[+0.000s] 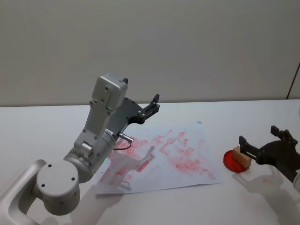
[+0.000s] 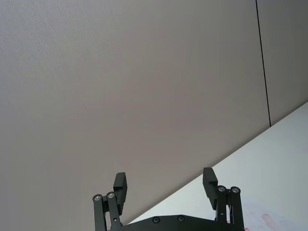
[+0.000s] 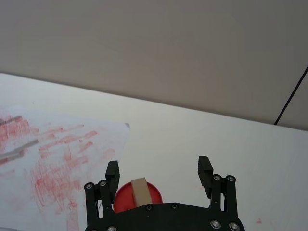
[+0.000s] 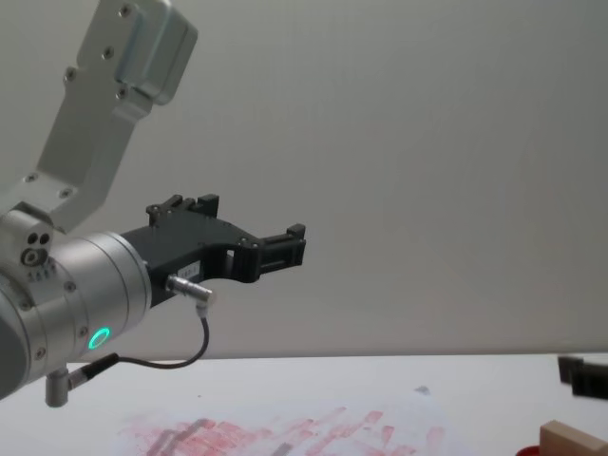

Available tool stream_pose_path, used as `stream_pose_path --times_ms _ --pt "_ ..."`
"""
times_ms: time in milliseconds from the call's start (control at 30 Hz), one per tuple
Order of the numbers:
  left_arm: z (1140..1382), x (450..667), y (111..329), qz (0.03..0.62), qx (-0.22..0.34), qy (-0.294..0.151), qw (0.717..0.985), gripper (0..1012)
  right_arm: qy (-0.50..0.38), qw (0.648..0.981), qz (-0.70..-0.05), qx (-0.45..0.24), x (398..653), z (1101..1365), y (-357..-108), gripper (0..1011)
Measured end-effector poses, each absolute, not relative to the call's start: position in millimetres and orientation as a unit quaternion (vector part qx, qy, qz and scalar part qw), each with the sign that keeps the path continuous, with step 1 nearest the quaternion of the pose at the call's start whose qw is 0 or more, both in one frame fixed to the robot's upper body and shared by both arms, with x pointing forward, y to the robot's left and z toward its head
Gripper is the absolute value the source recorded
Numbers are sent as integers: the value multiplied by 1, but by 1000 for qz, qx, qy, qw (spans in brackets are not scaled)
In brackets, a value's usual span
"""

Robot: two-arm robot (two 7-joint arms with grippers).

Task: Use the one hand to pick up the stamp and affix it onto the A4 paper.

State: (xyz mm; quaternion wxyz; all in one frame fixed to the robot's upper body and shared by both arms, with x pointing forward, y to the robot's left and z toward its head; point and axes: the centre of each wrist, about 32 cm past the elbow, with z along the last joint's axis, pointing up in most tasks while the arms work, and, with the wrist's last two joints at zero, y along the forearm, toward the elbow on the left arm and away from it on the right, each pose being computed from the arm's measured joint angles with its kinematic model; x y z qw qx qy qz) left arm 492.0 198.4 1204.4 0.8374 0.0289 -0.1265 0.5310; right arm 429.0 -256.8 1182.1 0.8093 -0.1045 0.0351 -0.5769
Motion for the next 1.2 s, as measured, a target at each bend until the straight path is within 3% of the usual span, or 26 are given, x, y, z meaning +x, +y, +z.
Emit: stream_pose_path --times_ms 1067,1200 --pt "1204 492 198 531 29 -126 837 1001 80 830 -511 -206 466 1160 -251 1001" --pt "1204 492 198 531 29 -126 837 1001 82 831 -509 -210 467 1158 -250 922"
